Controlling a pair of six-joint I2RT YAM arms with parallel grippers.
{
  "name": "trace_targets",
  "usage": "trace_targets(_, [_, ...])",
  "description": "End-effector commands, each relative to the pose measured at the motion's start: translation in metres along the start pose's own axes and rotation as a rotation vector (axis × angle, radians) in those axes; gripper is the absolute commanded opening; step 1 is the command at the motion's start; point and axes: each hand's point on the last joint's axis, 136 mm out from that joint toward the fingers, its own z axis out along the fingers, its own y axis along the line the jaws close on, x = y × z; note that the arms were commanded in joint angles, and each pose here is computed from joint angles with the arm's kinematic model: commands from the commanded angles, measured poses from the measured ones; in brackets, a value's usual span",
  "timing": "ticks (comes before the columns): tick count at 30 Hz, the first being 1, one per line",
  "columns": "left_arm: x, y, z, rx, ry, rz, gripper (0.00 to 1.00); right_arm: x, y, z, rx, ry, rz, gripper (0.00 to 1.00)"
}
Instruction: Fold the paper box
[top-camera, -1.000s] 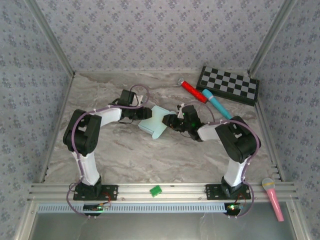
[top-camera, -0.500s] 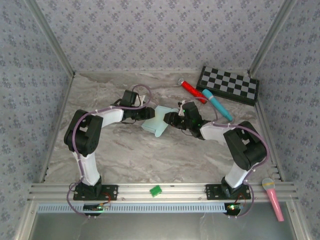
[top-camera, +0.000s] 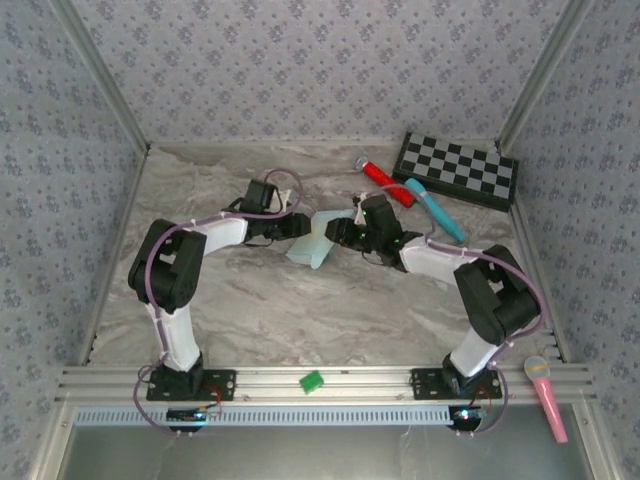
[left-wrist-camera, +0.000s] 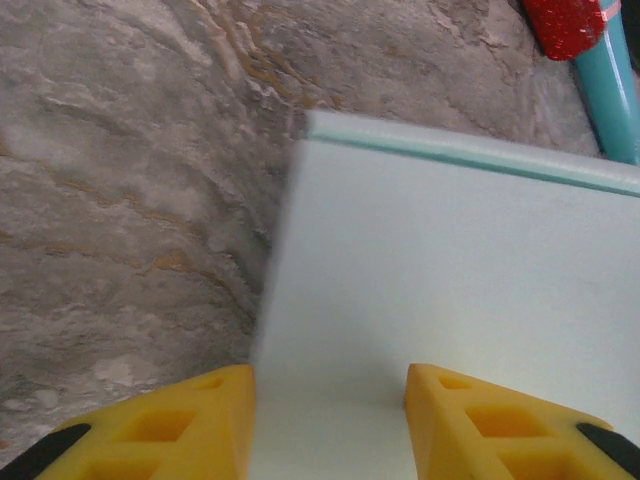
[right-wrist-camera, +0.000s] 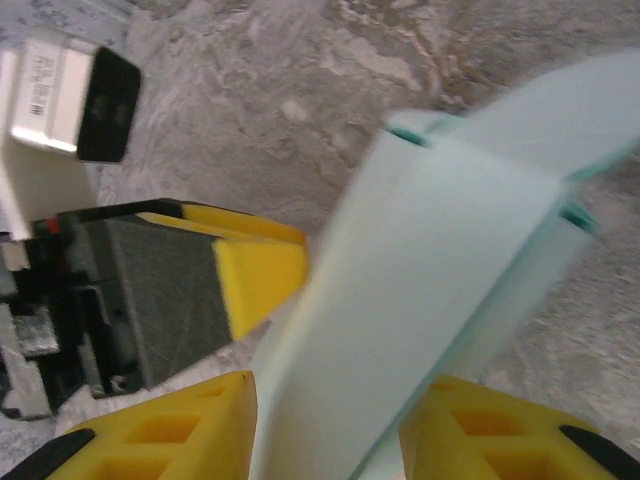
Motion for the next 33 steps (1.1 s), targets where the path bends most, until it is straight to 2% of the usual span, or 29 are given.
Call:
trace_targets(1, [0.01, -0.032, 0.009, 0.112, 0.044, 0.042, 0.44, -0.009, 0.033, -0.005, -0.063, -0.008, -0.066, 0.45])
trace_targets(10, [0.008, -0.032, 0.011, 0.115, 0.034, 0.033, 0.44, -0.016, 0.036, -0.004, -0.042, 0.0, -0.08, 0.49])
trace_targets(15, [0.003, -0.024, 0.007, 0.069, -0.002, 0.026, 0.44, -0.021, 0.039, -0.001, -0.027, 0.013, -0.099, 0.5])
trace_targets(24, [-0.017, -0.004, -0.021, -0.089, -0.144, 0.011, 0.46, -0.04, 0.052, -0.008, -0.013, -0.005, -0.142, 0.53])
trace_targets(28, [-0.026, -0.005, -0.038, -0.129, -0.2, 0.022, 0.48, -0.046, 0.054, -0.012, 0.011, -0.005, -0.174, 0.53])
trace_targets(33, [-0.03, -0.016, -0.054, -0.139, -0.217, 0.054, 0.5, -0.055, 0.048, -0.03, 0.076, -0.036, -0.216, 0.51])
